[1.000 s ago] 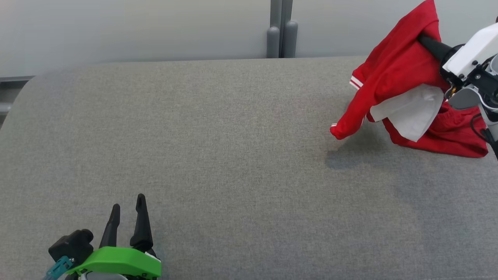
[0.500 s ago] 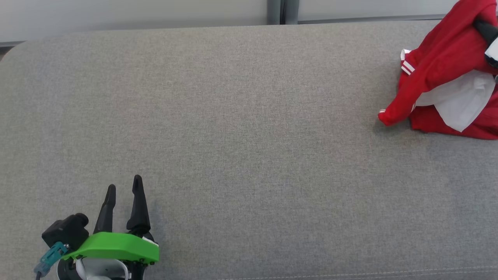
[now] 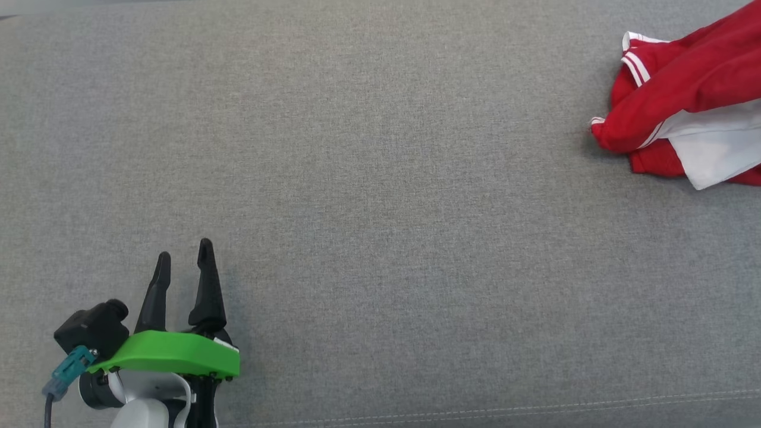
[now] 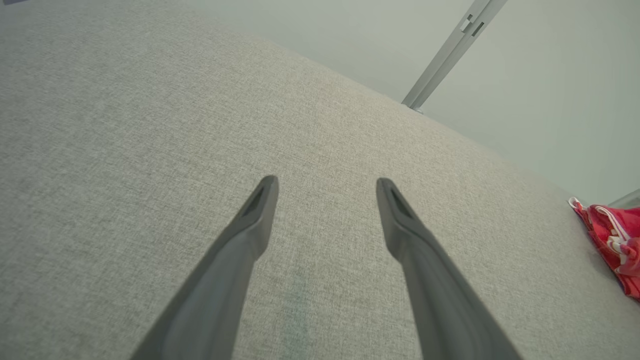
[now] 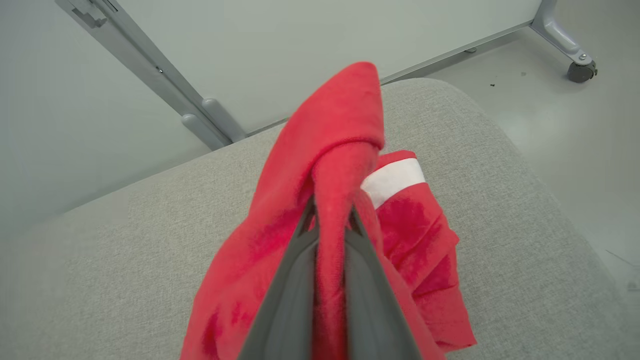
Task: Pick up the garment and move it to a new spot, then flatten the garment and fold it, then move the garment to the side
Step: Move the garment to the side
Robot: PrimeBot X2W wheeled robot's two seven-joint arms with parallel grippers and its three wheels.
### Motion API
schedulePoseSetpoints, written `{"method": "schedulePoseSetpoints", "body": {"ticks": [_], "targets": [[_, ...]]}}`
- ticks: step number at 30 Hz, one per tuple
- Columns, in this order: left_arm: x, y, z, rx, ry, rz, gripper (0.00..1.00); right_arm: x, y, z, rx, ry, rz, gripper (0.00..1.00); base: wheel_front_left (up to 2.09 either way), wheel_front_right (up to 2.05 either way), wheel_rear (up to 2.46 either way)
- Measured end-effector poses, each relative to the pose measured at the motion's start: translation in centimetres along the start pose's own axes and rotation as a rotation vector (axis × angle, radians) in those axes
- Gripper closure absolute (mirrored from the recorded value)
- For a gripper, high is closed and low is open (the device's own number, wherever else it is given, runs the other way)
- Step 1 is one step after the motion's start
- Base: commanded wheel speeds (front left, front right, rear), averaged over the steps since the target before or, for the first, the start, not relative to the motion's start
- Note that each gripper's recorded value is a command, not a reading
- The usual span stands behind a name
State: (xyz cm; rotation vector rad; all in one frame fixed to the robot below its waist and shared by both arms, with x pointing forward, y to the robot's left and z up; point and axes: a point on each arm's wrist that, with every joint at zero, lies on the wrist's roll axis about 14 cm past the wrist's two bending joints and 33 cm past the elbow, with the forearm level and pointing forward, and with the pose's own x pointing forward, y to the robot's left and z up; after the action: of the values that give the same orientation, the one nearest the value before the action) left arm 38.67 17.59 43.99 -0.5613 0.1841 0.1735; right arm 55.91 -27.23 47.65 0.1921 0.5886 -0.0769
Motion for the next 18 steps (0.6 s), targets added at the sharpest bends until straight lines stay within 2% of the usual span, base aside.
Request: {"method": "schedulePoseSetpoints", "body": {"ticks": [6, 12, 13, 14, 15, 16, 17, 18], "targets": [[1.0, -0.4, -0.7, 0.014, 0.028, -0.012, 0.00, 0.8, -4.0, -1.2, -0.105, 0.018, -0.114, 1.00, 0.00, 0.00, 0.00], [1.6, -0.1, -1.4, 0.026, 0.055, -0.005, 0.00, 1.6, -5.6, -2.3, -0.156, 0.021, -0.162, 1.00, 0.00, 0.00, 0.00], [1.7, -0.1, -1.5, 0.027, 0.058, -0.005, 0.00, 1.7, -5.9, -2.4, -0.175, 0.016, -0.172, 0.95, 0.00, 0.00, 0.00], [1.8, -0.1, -1.6, 0.027, 0.059, -0.005, 0.00, 1.7, -6.2, -2.4, -0.192, 0.010, -0.181, 0.80, 0.00, 0.00, 0.00], [1.9, -0.2, -1.6, 0.029, 0.059, -0.008, 0.00, 1.8, -6.5, -2.6, -0.198, 0.011, -0.191, 0.55, 0.00, 0.00, 0.00], [2.0, -0.3, -1.6, 0.033, 0.058, -0.012, 0.00, 1.8, -6.9, -2.8, -0.196, 0.014, -0.204, 0.16, 0.00, 0.00, 0.00], [2.2, -0.5, -1.5, 0.032, 0.060, -0.016, 0.00, 1.8, -7.2, -2.8, -0.192, 0.005, -0.213, 0.00, 0.00, 0.00, 0.00], [2.4, -0.6, -1.4, 0.031, 0.055, -0.020, 0.00, 1.9, -7.5, -2.9, -0.195, 0.002, -0.220, 0.00, 0.00, 0.00, 0.00]]}}
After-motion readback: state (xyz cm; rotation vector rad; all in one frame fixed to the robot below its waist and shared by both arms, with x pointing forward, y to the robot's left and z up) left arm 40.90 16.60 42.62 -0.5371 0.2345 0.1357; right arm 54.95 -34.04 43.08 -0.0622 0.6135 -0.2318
